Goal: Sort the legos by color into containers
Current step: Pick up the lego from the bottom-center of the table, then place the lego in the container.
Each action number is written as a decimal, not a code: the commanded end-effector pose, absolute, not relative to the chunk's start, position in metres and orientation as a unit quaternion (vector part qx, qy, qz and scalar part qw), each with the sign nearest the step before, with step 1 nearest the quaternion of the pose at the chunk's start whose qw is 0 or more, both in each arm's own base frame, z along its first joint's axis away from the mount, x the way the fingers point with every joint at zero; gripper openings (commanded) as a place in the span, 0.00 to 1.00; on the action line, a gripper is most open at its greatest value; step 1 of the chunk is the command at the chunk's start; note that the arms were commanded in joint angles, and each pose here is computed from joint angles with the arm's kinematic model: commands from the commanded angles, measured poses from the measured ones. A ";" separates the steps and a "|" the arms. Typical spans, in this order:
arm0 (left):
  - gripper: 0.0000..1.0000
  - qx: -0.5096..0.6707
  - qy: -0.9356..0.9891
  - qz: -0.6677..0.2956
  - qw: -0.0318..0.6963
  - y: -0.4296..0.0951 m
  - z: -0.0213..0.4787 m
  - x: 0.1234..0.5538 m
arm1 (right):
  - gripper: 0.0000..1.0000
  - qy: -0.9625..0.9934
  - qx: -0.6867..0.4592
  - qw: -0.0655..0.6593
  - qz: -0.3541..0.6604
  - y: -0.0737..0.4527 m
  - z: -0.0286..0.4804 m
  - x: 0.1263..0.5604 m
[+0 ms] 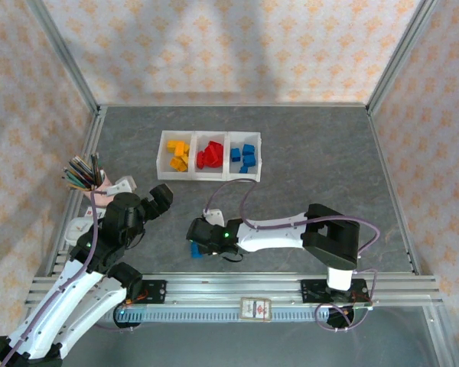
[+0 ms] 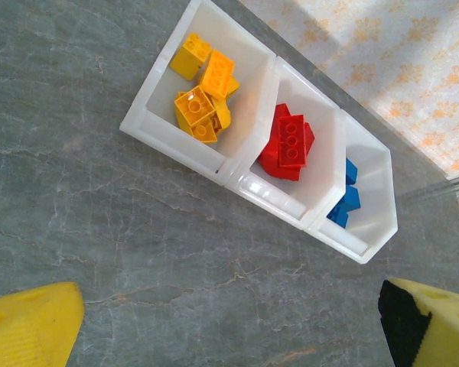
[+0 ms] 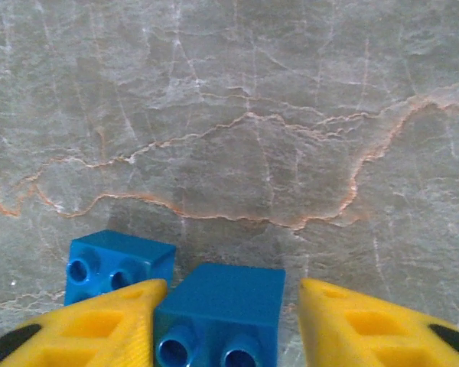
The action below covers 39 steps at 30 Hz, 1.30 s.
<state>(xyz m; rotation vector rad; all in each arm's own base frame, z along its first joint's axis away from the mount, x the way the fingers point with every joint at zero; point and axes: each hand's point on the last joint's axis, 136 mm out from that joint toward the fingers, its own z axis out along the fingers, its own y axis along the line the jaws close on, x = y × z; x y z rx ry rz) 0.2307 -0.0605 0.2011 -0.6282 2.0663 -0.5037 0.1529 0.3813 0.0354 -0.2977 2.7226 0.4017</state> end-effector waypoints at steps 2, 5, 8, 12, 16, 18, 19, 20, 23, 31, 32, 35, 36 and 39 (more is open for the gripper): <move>1.00 -0.259 0.837 -0.192 0.442 -0.057 0.195 0.231 | 0.38 0.967 -0.095 0.202 0.121 0.367 0.038 0.157; 1.00 -0.257 0.837 -0.196 0.441 -0.059 0.197 0.232 | 0.32 0.966 -0.096 0.209 0.116 0.366 0.041 0.159; 1.00 -0.256 0.836 -0.201 0.442 -0.061 0.199 0.233 | 0.28 0.962 -0.095 0.229 0.112 0.364 0.053 0.166; 1.00 -0.253 0.833 -0.210 0.444 -0.064 0.201 0.236 | 0.26 0.955 -0.090 0.259 0.117 0.357 0.079 0.182; 1.00 -0.241 0.834 -0.223 0.444 -0.073 0.205 0.242 | 0.26 0.944 -0.073 0.302 0.112 0.335 0.114 0.216; 1.00 -0.236 0.833 -0.227 0.445 -0.076 0.208 0.247 | 0.27 0.939 -0.060 0.323 0.105 0.321 0.131 0.238; 1.00 -0.232 0.832 -0.231 0.447 -0.079 0.210 0.250 | 0.27 0.936 -0.051 0.334 0.102 0.313 0.140 0.251; 1.00 -0.229 0.831 -0.235 0.450 -0.082 0.211 0.253 | 0.27 0.932 -0.043 0.347 0.099 0.305 0.149 0.264; 1.00 -0.222 0.827 -0.243 0.455 -0.088 0.215 0.263 | 0.28 0.920 -0.019 0.378 0.103 0.286 0.172 0.301; 1.00 -0.205 0.819 -0.256 0.471 -0.103 0.220 0.286 | 0.29 0.908 0.013 0.412 0.077 0.256 0.189 0.393; 1.00 -0.206 0.819 -0.256 0.471 -0.104 0.220 0.288 | 0.29 0.909 0.016 0.410 0.075 0.254 0.186 0.404; 0.99 -0.206 0.817 -0.258 0.473 -0.106 0.221 0.293 | 0.29 0.911 0.019 0.405 0.074 0.253 0.176 0.431; 1.00 -0.205 0.817 -0.258 0.473 -0.107 0.220 0.294 | 0.29 0.911 0.018 0.405 0.071 0.254 0.172 0.438; 1.00 -0.206 0.819 -0.252 0.472 -0.106 0.217 0.297 | 0.29 0.915 0.011 0.396 0.072 0.260 0.155 0.461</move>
